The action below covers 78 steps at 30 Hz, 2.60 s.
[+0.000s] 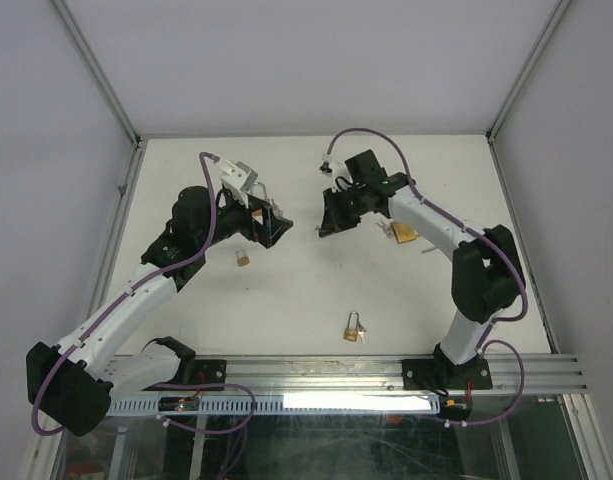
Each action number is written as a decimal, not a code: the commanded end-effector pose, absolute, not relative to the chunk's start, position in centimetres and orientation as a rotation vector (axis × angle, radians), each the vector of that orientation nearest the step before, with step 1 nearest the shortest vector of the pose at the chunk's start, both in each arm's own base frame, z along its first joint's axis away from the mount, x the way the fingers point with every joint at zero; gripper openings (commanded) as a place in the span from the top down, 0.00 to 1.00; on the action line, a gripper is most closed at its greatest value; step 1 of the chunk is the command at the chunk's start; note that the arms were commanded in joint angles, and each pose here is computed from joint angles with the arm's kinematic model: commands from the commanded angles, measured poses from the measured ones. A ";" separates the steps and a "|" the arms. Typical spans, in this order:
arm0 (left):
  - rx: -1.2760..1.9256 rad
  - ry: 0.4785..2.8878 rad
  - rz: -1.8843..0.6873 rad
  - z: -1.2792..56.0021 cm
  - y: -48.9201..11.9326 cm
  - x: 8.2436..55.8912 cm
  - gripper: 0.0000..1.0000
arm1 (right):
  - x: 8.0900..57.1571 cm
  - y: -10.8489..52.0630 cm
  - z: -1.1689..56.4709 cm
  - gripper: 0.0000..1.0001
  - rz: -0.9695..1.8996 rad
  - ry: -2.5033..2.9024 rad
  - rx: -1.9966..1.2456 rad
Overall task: Unlock with the key
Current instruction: Pick up the key from the center of the board.
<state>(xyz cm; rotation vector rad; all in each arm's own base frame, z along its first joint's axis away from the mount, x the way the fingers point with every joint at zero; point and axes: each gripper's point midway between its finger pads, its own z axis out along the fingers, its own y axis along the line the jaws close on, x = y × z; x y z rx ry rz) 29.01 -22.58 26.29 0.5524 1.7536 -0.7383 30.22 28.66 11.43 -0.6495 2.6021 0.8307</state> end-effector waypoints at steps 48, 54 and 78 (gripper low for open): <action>1.413 0.925 -1.144 37.0 -30.4 20.5 0.79 | 19.5 29.4 35.4 1.00 1.576 1.737 -1.181; 1.406 0.962 -1.174 36.2 -30.6 20.3 0.86 | 19.6 29.6 35.5 1.00 1.570 1.720 -1.188; 0.922 1.295 -1.264 37.5 -30.2 23.1 1.00 | 24.5 26.2 37.0 0.47 1.354 1.589 -1.001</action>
